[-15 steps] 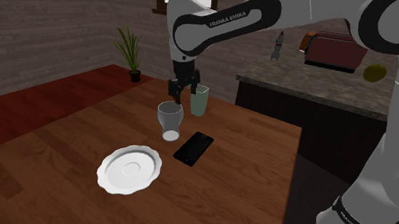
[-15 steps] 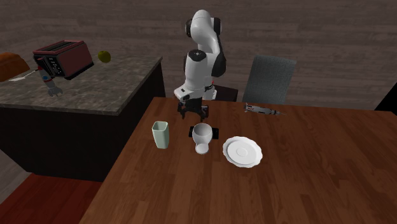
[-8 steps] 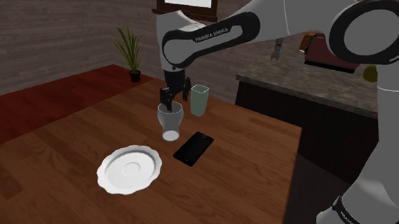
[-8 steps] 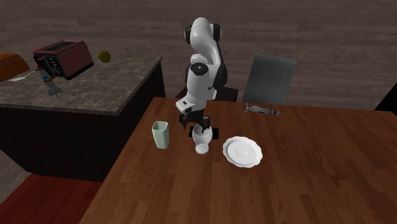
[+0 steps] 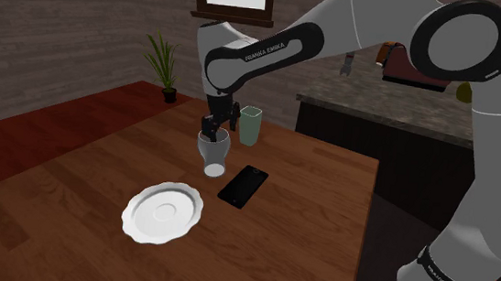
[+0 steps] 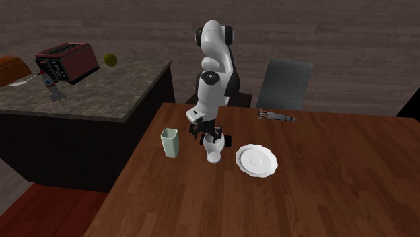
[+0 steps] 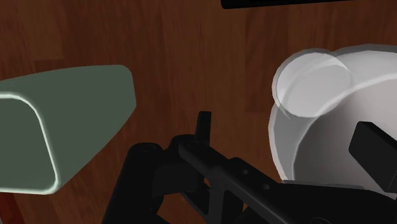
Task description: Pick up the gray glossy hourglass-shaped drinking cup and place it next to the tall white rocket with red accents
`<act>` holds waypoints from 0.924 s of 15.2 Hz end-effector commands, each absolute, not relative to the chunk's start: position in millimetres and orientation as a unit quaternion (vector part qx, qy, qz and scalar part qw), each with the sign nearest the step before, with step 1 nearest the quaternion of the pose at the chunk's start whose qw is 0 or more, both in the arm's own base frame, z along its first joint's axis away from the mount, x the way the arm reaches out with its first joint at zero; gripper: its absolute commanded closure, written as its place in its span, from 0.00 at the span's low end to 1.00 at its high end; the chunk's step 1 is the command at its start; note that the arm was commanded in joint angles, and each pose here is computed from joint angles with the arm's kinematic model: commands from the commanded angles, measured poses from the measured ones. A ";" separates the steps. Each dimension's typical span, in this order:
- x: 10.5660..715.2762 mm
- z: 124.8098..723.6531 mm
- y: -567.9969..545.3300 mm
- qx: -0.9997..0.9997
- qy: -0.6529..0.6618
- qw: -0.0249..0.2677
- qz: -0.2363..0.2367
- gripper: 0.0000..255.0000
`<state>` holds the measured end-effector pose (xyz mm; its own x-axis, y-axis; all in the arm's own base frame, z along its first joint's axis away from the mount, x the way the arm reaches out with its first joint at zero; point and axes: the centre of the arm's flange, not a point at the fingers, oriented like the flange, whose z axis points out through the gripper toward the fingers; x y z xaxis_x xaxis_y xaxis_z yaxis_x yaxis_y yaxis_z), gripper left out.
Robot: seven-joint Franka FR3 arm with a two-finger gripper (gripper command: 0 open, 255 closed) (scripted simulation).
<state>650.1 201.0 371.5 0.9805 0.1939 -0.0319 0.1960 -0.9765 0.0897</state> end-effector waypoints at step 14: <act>650.0 376.6 200.9 0.994 0.098 0.046 -0.011 1.00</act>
<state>650.1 200.6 374.4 0.9806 0.1935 -0.0308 0.1955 -0.9766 0.0898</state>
